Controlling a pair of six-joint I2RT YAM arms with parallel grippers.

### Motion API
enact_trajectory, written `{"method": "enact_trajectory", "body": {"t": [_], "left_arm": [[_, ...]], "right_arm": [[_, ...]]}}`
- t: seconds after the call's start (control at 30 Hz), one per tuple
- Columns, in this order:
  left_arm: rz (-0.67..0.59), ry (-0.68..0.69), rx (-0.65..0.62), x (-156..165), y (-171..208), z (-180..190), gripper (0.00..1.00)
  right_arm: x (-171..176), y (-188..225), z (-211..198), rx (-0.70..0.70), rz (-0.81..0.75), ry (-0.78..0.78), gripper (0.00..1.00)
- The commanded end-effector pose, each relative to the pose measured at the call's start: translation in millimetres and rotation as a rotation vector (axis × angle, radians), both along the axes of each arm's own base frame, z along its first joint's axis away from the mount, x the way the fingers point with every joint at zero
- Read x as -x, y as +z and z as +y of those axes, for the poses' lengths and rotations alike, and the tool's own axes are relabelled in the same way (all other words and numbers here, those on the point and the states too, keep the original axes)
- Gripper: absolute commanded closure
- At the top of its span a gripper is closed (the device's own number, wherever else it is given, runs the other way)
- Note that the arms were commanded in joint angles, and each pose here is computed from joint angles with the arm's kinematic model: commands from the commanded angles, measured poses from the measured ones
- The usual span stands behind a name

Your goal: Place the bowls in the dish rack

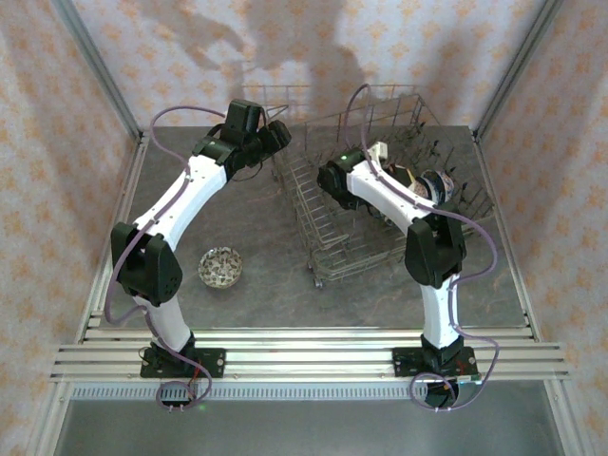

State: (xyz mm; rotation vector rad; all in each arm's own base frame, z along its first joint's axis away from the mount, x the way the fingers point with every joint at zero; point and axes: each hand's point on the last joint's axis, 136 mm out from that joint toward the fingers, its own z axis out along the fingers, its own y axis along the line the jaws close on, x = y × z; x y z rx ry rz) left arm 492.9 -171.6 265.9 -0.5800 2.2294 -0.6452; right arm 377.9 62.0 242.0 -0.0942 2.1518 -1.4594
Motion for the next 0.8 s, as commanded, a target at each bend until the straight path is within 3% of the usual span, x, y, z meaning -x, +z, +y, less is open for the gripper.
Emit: {"method": "enact_trajectory", "body": {"t": [0.0,0.27,0.77], "left_arm": [[-0.043,-0.018,0.003,4.1,28.7,7.9,0.24],[-0.04,0.0,-0.007,4.1,32.3,30.6,0.24],[0.006,-0.027,0.003,5.3,16.8,25.7,0.24]], "right_arm": [[5.9,18.3,2.9,0.107,0.063,0.041,1.0],[8.5,5.8,12.0,0.057,0.072,0.029,1.0],[5.4,-21.2,17.5,0.055,0.117,0.004,1.0]]}}
